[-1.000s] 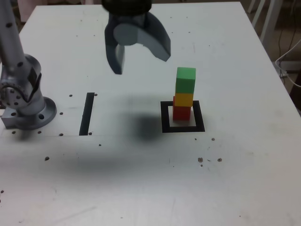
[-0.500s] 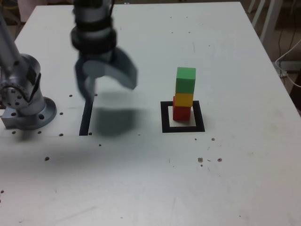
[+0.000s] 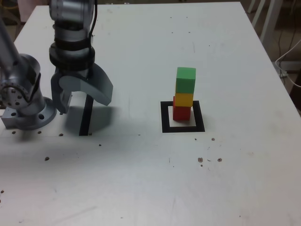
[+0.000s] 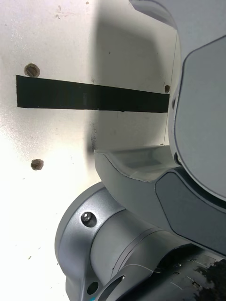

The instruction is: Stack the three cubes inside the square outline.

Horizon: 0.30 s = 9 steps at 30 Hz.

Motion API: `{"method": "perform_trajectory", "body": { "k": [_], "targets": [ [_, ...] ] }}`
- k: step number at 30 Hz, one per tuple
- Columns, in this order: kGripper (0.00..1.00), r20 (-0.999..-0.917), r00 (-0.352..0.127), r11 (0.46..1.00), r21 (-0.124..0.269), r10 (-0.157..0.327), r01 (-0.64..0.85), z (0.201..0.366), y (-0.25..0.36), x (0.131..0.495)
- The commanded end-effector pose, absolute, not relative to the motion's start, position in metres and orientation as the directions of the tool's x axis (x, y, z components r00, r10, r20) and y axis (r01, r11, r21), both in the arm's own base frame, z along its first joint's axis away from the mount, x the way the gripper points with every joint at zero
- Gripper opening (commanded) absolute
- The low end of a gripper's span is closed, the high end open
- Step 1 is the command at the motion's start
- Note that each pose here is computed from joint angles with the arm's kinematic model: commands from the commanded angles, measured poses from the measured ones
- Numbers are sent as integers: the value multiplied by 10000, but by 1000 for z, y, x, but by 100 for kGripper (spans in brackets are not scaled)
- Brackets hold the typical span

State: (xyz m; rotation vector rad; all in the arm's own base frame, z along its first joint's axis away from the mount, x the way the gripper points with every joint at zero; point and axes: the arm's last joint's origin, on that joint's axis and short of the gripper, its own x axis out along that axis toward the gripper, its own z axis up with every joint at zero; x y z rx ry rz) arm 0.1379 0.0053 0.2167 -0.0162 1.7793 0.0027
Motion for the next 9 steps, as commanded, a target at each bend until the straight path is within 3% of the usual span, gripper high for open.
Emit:
{"method": "perform_trajectory", "body": {
  "k": [1,9],
  "targets": [
    [99,-9795,-2014,9999,-53,-80,-143,217,5,137],
    [99,-9797,-2001,9999,-47,-74,-142,216,5,137]
  ]
}}
